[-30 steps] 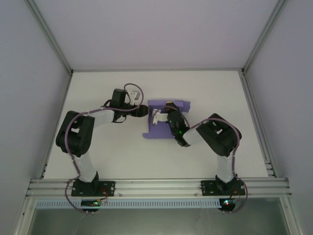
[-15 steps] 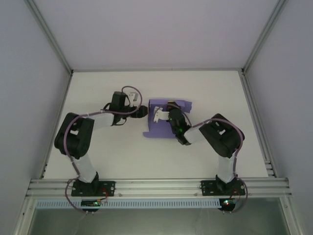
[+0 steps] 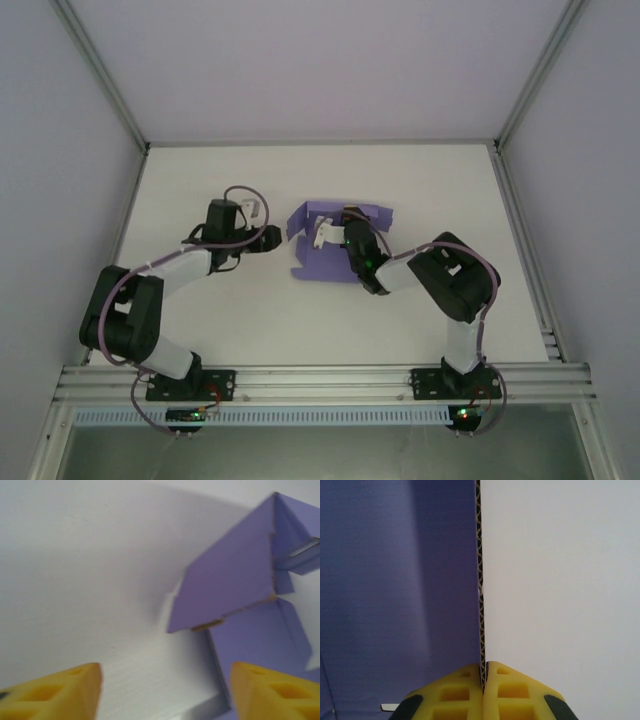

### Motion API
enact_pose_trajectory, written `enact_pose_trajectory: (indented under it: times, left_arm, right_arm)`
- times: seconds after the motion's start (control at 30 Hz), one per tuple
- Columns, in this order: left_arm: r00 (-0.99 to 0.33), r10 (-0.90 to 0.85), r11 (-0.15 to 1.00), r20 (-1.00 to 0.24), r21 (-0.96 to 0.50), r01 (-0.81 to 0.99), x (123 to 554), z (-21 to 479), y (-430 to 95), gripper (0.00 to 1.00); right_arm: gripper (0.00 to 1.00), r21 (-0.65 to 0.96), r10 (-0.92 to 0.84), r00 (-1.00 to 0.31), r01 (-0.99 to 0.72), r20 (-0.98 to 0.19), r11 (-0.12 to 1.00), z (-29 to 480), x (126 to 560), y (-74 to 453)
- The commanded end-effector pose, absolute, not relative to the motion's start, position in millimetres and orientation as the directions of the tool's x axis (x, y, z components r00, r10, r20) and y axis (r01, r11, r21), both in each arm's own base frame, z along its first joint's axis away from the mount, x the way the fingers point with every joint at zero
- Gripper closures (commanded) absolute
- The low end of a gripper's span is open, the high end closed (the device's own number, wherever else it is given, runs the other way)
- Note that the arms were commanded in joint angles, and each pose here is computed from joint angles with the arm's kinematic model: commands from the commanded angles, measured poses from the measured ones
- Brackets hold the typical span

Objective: Assemble paper box

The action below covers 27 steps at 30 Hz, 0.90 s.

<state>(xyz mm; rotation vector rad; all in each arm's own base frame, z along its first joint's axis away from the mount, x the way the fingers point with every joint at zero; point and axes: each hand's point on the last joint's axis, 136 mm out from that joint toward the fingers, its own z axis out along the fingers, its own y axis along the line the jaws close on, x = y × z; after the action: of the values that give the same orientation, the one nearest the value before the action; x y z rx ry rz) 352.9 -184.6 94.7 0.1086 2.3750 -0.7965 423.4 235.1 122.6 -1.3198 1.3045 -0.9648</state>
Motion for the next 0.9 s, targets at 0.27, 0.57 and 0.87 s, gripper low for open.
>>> enact_pose_trajectory:
  times: [0.27, 0.57, 0.87]
  left_arm:
    - [-0.814, -0.108, 0.528, -0.571, -0.727, 0.44, 337, 138, -260, 0.54]
    - [-0.89, -0.078, 0.582, -0.449, -0.745, 0.325, 345, 71, -265, 0.65]
    - [-0.939, -0.06, 0.701, -0.339, -0.684, 0.202, 329, 10, -245, 0.71]
  right_arm:
    - [1.0, -0.956, -0.986, 0.056, -0.26, -0.156, 0.137, 113, 422, 228]
    - [1.0, -0.949, -0.984, 0.048, -0.276, -0.174, 0.154, 106, 420, 225]
    - [1.0, -0.934, -0.974, 0.029, -0.294, -0.223, 0.205, 103, 419, 221]
